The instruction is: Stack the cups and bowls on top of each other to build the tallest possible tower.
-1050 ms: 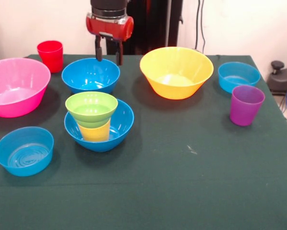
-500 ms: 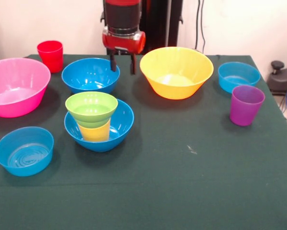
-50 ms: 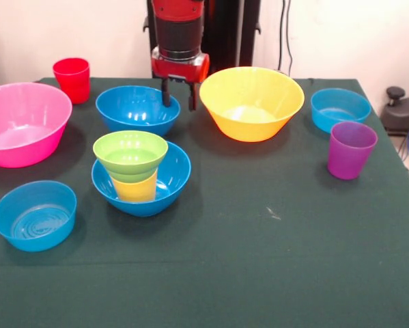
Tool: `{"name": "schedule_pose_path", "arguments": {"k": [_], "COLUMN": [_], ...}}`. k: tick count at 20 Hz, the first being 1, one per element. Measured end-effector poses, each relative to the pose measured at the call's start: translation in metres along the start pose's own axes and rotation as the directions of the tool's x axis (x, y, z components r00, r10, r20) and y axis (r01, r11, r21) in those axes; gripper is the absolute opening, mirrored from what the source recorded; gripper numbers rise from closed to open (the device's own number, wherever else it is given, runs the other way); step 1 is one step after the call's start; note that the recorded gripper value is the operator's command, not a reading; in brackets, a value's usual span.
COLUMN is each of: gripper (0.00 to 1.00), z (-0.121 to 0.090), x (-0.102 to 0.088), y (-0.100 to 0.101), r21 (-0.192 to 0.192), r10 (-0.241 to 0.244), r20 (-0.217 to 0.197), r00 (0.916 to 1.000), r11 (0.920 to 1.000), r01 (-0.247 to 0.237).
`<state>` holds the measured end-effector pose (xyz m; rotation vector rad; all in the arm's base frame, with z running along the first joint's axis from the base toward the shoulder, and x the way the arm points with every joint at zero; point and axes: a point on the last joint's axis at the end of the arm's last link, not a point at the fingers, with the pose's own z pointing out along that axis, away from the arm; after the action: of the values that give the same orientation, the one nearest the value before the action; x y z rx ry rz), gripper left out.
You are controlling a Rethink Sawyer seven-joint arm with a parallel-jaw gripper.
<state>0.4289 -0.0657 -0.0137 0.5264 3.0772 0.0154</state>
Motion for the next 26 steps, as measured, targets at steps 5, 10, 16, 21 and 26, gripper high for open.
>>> {"name": "schedule_pose_path", "arguments": {"k": [5,10,16,21,26], "gripper": [1.00,1.00,1.00,1.00,1.00], "z": [0.000,-0.002,0.002,0.008,0.005], "x": [-0.001,-0.003,-0.001,0.005,0.007], "y": [-0.012,-0.018,-0.016,-0.014,-0.023], "r21": [0.004,0.007,0.015,0.023,0.036], "r10": [0.021,0.032,0.024,0.010,-0.003], "r20": [0.000,0.004,-0.001,-0.010,0.023], "r00": [0.9998,0.9995,0.9997,0.9999,0.9997], "r11": [0.9998,0.9995,0.9996,0.9997,0.9993], "r01": [-0.021,-0.032,-0.024,-0.010,0.002]}}
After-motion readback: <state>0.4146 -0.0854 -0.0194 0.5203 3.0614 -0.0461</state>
